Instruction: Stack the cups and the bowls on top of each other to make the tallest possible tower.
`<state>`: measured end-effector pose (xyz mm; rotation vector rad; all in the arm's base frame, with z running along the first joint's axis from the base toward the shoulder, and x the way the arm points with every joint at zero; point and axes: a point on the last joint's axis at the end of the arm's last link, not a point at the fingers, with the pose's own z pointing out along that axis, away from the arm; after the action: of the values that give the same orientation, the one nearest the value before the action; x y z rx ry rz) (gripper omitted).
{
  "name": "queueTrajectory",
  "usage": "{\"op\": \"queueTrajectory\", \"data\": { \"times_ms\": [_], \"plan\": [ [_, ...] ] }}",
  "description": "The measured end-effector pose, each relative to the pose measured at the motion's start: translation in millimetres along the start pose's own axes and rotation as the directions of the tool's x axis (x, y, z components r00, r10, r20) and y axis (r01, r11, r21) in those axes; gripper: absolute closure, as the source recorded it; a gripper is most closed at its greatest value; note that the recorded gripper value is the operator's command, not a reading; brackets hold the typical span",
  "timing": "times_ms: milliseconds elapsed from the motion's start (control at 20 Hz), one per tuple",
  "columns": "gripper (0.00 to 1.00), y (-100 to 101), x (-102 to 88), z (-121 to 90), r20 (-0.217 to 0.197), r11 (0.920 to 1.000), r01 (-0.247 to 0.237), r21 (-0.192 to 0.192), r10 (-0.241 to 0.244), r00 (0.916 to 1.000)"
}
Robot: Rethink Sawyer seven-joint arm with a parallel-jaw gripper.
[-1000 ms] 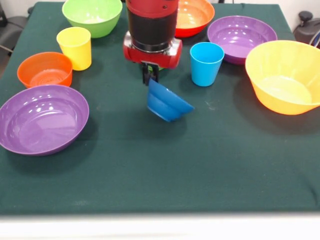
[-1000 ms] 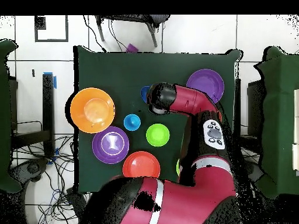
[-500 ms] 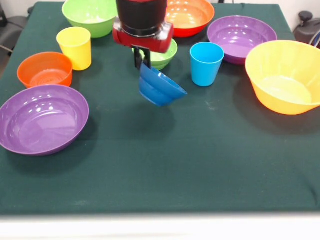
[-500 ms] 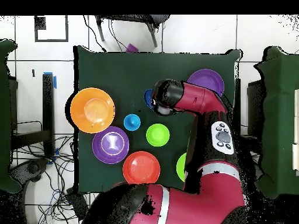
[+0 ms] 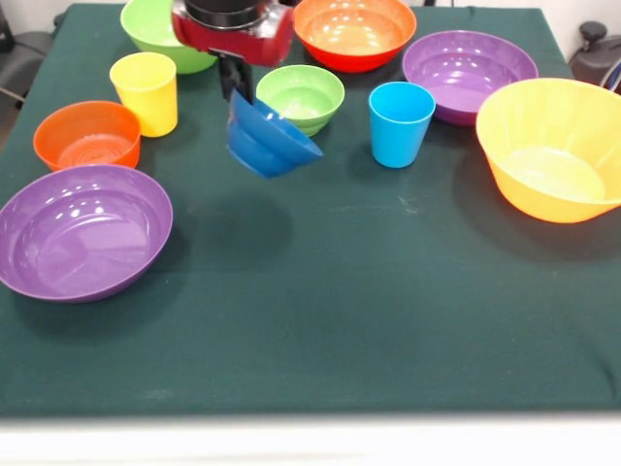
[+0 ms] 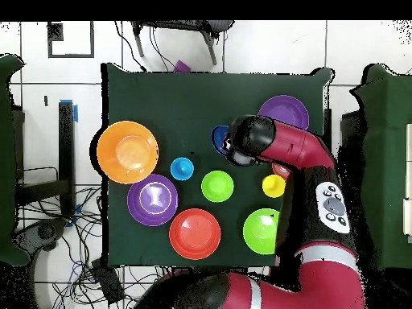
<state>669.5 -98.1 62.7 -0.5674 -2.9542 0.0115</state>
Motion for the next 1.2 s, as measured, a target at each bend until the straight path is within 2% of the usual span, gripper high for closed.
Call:
{"op": "queueTrajectory", "data": {
  "times_ms": [450, 700, 950, 1200],
  "plan": [
    [1.0, -23, -1.3, 5, -0.013, 0.9994, -0.034, -0.005, 0.034, 0.9993],
    [1.0, -33, 3.9, 15, -0.038, 0.9987, -0.05, -0.009, 0.05, 0.9981],
    [1.0, -44, 21.2, 36, -0.085, 0.9974, -0.07, -0.015, 0.069, 0.994],
    [1.0, -53, 40.0, 61, -0.112, 0.9974, -0.071, -0.011, 0.069, 0.9913]
  ]
}}
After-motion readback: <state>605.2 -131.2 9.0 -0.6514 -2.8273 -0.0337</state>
